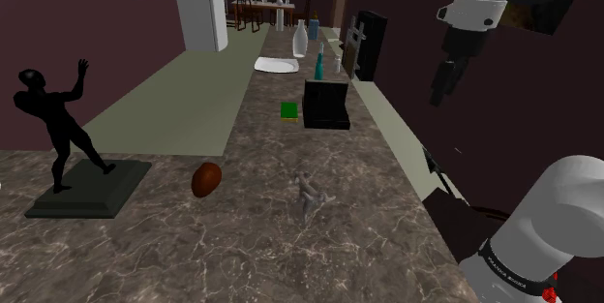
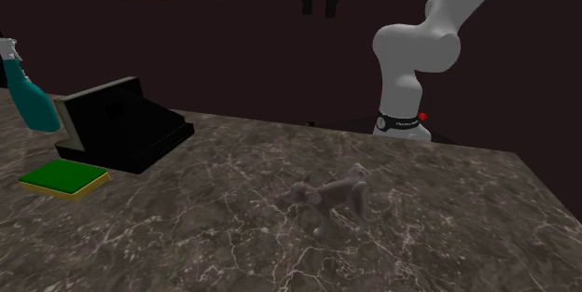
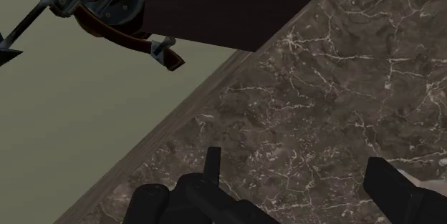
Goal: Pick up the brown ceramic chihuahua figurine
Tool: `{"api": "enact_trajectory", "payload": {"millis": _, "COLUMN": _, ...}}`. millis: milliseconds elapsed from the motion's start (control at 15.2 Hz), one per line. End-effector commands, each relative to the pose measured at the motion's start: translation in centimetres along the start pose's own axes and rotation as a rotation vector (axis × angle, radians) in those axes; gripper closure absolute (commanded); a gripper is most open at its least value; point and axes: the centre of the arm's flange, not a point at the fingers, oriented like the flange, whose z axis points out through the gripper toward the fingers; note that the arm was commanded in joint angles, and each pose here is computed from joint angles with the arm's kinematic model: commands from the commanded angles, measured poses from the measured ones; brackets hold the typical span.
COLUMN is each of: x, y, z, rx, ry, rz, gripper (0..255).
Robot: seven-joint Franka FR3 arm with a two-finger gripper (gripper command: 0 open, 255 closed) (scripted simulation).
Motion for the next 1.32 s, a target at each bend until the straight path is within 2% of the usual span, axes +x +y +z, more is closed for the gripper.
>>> {"api": "enact_trajectory", "payload": {"millis": 0, "x": 0.0, "y": 0.0, "z": 0.0, "rx": 0.000, "ry": 0.000, "rz": 0.000, "gripper": 0}}
{"api": "enact_trajectory", "payload": {"millis": 1254, "x": 10.2, "y": -19.3, "z": 12.2, "rx": 0.008, "ry": -0.015, "rz": 0.166, "gripper": 0}}
